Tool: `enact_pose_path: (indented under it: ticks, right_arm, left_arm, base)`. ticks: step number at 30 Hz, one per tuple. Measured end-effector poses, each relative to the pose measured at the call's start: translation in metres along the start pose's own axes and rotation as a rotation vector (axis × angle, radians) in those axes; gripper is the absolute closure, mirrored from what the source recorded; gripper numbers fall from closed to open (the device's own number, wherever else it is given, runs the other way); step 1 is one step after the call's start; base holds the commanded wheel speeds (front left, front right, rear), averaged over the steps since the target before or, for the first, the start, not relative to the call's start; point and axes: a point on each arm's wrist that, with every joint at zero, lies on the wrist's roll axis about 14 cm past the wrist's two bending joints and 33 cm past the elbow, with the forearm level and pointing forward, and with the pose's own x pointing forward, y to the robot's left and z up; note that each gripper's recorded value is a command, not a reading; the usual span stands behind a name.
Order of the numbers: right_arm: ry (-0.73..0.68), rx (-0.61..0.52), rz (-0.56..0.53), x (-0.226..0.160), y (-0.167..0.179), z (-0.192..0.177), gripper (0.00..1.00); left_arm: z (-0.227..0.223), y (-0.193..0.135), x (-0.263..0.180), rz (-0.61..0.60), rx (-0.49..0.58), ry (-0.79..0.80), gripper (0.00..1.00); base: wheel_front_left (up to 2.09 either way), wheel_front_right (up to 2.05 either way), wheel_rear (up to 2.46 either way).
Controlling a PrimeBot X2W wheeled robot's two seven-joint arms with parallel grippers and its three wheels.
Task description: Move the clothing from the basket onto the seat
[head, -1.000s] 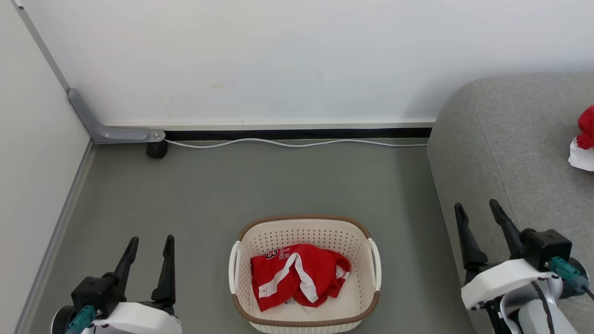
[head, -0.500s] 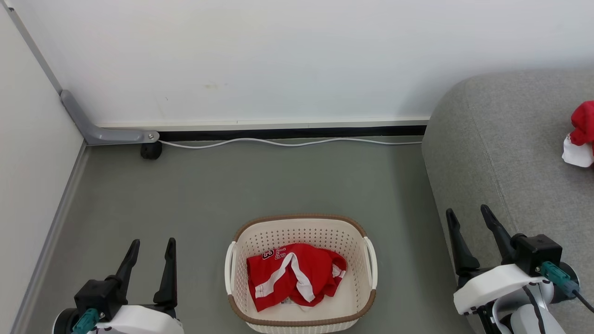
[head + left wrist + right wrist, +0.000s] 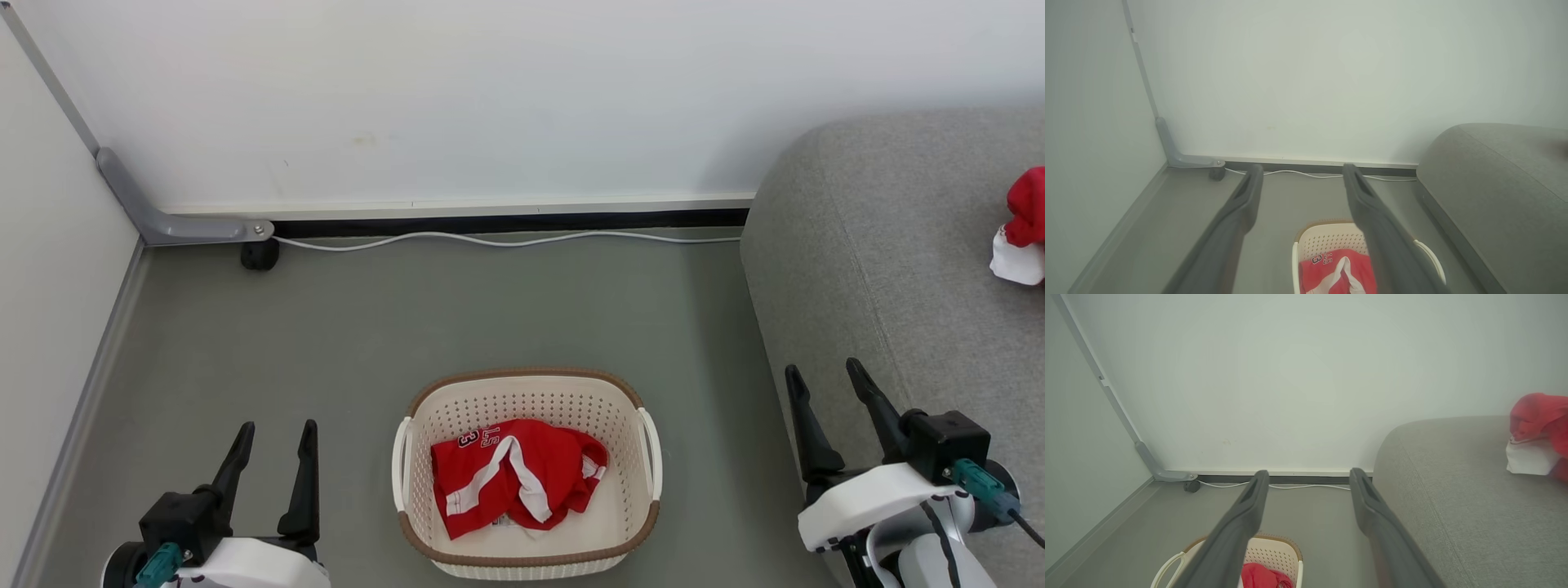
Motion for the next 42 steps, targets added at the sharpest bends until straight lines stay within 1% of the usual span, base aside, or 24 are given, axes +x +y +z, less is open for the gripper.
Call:
enact_pose_path:
  ticks: [8,13,23,29,34,42]
  right_arm:
    - [0.004,0.002,-0.003,0.009,-0.003,-0.003,0.00]
    - [-0.018,0.001,-0.002,0.029,-0.006,0.003,0.00]
    - [-0.014,-0.010,0.005,0.072,-0.014,-0.009,0.00]
    - [-0.026,-0.022,0.020,0.103,-0.018,-0.016,0.00]
    - [-0.018,-0.027,0.049,0.129,-0.016,-0.031,0.00]
    - [-0.013,-0.023,0.075,0.159,-0.017,-0.057,0.00]
  left_arm:
    - [-0.019,-0.011,0.005,-0.031,-0.017,0.058,0.00]
    - [-0.032,-0.026,0.021,-0.074,-0.037,0.095,0.00]
    - [-0.068,-0.064,0.062,-0.186,-0.071,0.186,0.00]
    - [-0.101,-0.089,0.089,-0.269,-0.078,0.258,0.00]
    - [-0.130,-0.107,0.117,-0.329,-0.081,0.306,0.00]
    - [-0.201,-0.126,0.147,-0.399,-0.059,0.452,0.00]
  base:
    - [0.00,0.00,0.00]
    - [0.00,0.00,0.00]
    - [0.00,0.00,0.00]
    - [0.00,0.00,0.00]
    - [0.00,0.00,0.00]
    - [0.00,0.00,0.00]
